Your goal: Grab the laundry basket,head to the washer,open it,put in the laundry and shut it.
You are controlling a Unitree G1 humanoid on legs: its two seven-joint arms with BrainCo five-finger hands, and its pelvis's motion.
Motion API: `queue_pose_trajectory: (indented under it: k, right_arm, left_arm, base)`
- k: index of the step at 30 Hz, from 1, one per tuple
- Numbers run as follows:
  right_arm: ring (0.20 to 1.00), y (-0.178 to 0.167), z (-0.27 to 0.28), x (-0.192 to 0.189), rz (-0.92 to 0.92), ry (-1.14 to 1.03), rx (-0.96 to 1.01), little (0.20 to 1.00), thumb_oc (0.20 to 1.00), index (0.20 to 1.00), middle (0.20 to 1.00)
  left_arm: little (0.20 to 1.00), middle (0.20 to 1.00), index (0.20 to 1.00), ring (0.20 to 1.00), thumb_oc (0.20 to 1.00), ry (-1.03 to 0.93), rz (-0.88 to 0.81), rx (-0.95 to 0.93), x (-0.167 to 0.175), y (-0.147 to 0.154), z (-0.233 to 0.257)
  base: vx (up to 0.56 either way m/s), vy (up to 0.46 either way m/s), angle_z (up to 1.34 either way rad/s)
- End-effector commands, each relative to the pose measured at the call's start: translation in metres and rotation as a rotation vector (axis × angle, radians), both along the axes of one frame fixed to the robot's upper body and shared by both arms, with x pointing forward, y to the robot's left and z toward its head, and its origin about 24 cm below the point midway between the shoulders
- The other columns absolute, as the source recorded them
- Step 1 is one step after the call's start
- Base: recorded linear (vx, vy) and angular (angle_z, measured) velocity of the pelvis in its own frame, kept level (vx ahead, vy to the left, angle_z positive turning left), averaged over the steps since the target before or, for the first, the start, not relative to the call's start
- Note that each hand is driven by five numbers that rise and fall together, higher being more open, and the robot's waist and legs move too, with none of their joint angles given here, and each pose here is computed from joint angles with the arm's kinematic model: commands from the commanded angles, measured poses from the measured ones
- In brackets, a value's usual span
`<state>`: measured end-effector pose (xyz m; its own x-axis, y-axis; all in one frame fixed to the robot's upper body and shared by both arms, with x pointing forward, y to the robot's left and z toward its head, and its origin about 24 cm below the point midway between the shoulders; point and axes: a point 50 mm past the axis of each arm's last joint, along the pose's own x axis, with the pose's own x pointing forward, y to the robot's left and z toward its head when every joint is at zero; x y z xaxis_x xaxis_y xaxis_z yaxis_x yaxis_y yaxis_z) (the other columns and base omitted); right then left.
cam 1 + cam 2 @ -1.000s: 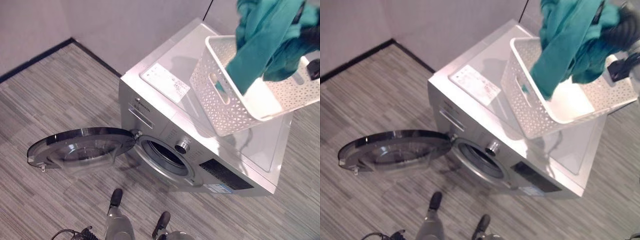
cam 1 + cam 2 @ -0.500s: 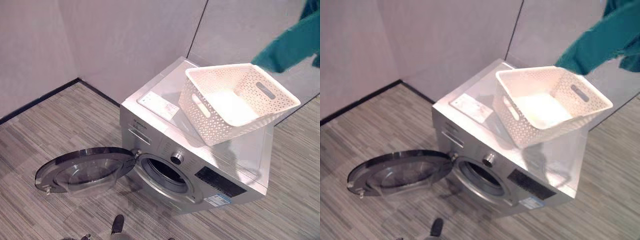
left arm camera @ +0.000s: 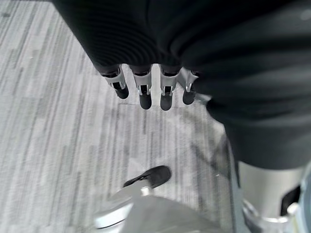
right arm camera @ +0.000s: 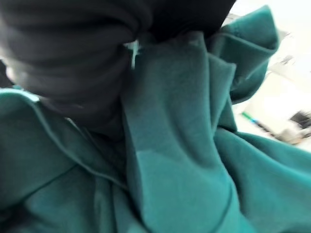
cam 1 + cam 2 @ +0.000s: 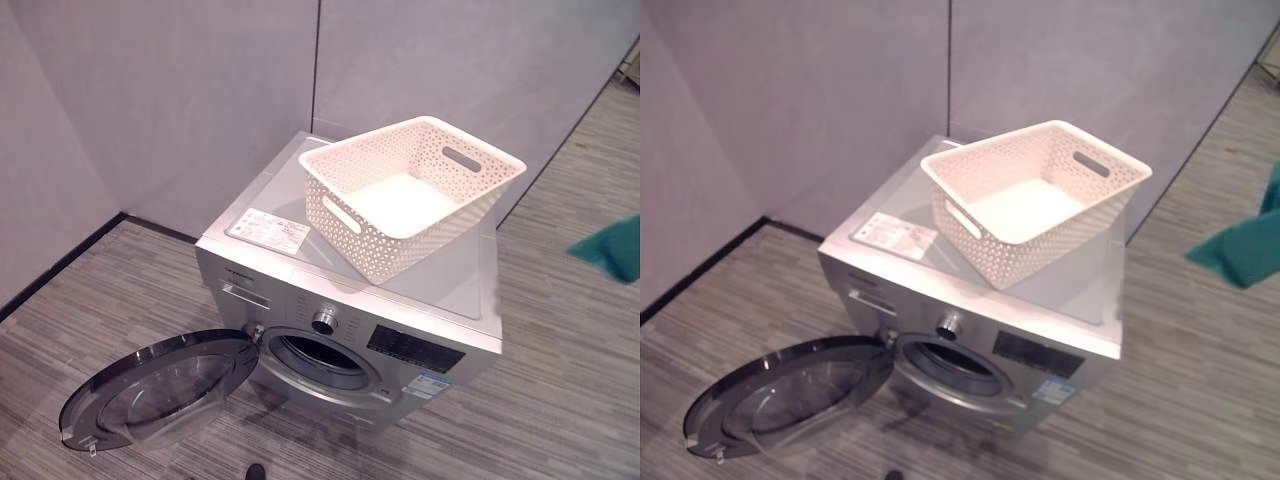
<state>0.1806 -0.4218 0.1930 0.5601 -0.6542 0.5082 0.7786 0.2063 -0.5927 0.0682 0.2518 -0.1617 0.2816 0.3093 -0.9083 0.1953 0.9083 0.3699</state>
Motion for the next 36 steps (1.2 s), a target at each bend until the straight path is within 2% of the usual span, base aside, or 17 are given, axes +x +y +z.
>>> queue_pose_trajectory:
  k: [1,6,7,10,11,15,19,21,24,27,31,36]
  right_arm:
    - [0.200,0.024,0.023,0.007,0.098,-0.085,-0.105,0.200,0.200,0.200,0.200]
    - [0.200,0.056,-0.032,0.016,0.241,0.034,0.042,0.200,0.200,0.200,0.200]
    - [0.200,0.072,-0.055,0.019,0.321,0.092,0.125,0.200,0.200,0.200,0.200]
    - [0.200,0.087,-0.073,0.021,0.395,0.146,0.185,0.200,0.200,0.200,0.200]
    - [0.200,0.093,-0.095,0.016,0.417,0.223,0.250,0.200,0.200,0.200,0.200]
    - [0.200,0.100,-0.127,0.001,0.429,0.339,0.351,0.200,0.200,0.200,0.200]
    - [0.200,0.104,-0.191,-0.036,0.390,0.645,0.499,0.200,0.200,0.200,0.200]
    - [0.200,0.107,-0.200,-0.041,0.391,0.681,0.527,0.200,0.200,0.200,0.200]
    - [0.200,0.112,-0.237,-0.072,0.358,0.832,0.668,0.200,0.200,0.200,0.200]
    - [0.200,0.119,-0.260,-0.083,0.344,0.899,0.768,0.200,0.200,0.200,0.200]
    - [0.200,0.131,-0.274,-0.076,0.382,0.933,0.816,0.200,0.200,0.200,0.200]
    - [0.200,0.164,-0.279,-0.034,0.531,0.920,0.814,0.200,0.200,0.200,0.200]
  left_arm:
    - [1.000,1.000,1.000,1.000,1.000,-0.005,-0.028,0.040,0.014,0.011,0.005]
    - [1.000,1.000,1.000,1.000,1.000,-0.010,-0.040,0.019,0.013,0.005,0.003]
    - [1.000,1.000,1.000,1.000,1.000,-0.011,-0.047,0.001,0.014,-0.001,0.002]
    - [1.000,1.000,1.000,1.000,1.000,-0.015,-0.049,-0.006,0.014,-0.004,0.001]
    - [1.000,1.000,1.000,1.000,1.000,-0.022,-0.052,-0.013,0.015,-0.006,0.001]
    - [1.000,1.000,1.000,1.000,1.000,-0.032,-0.049,-0.013,0.013,-0.005,0.001]
    - [1.000,1.000,1.000,1.000,1.000,-0.035,-0.060,-0.019,0.009,-0.004,0.001]
    - [1.000,1.000,1.000,1.000,1.000,-0.035,-0.065,-0.017,0.008,-0.003,0.001]
    - [1.000,1.000,1.000,1.000,1.000,-0.021,-0.073,-0.031,0.002,-0.002,0.000]
    - [1.000,1.000,1.000,1.000,1.000,-0.025,-0.088,-0.036,0.001,-0.002,0.001]
    - [1.000,1.000,1.000,1.000,1.000,-0.075,-0.111,-0.044,0.013,-0.005,0.003]
    - [1.000,1.000,1.000,1.000,1.000,-0.254,-0.211,-0.069,0.058,-0.023,0.016]
  base:
    - [-0.02,0.010,-0.12]
    - [-0.02,0.001,-0.13]
    - [-0.02,-0.002,-0.08]
    - [-0.01,-0.002,-0.04]
    - [0.00,0.000,0.00]
    - [-0.01,-0.011,-0.12]
    - [0.00,-0.004,-0.01]
    - [0.00,0.000,0.00]
    - [-0.01,-0.002,-0.01]
    - [-0.02,-0.004,-0.21]
    - [-0.05,0.013,-0.32]
    - [-0.09,0.015,-0.05]
